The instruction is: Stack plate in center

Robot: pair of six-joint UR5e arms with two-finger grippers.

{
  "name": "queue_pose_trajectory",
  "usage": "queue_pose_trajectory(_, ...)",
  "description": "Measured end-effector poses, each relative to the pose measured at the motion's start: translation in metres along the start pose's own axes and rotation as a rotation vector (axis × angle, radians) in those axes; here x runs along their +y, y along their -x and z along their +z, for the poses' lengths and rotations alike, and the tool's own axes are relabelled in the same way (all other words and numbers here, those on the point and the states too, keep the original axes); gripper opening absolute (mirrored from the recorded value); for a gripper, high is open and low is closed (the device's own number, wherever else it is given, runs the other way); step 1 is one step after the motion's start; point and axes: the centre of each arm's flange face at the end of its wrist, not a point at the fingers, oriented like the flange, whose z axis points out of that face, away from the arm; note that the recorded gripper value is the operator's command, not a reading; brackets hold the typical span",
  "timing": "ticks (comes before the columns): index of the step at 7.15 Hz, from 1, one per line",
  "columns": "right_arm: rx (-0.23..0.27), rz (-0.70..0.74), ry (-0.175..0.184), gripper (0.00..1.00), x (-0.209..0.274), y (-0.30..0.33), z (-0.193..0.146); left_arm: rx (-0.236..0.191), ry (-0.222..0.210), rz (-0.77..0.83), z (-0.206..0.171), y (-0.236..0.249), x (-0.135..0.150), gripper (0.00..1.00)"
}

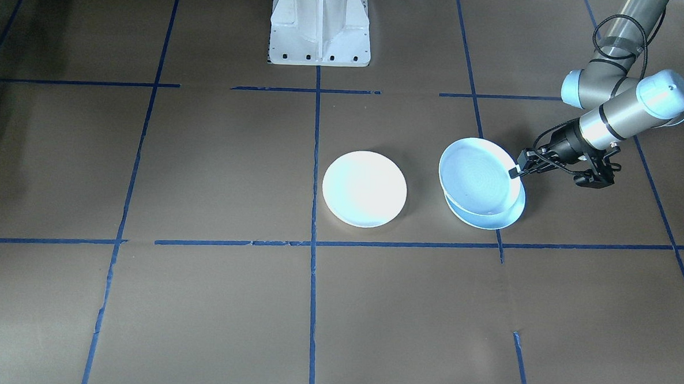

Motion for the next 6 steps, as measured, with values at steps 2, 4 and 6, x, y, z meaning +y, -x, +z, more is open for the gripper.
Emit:
queue_pose_trajectory(2, 0.0, 0.0, 0.0, 1.0, 0.0, 0.0, 0.0, -0.026, -0.009, -0.021, 0.001, 0.002, -0.004, 0.0)
queue_pose_trajectory(4, 0.0, 0.0, 0.0, 1.0, 0.0, 0.0, 0.0, -0.042, -0.021, -0.031, 0.001, 0.002, -0.008, 0.0)
queue_pose_trajectory(6, 0.0, 0.0, 0.0, 1.0, 0.0, 0.0, 0.0, -0.041, -0.034, -0.034, -0.004, 0.003, -0.013, 0.0)
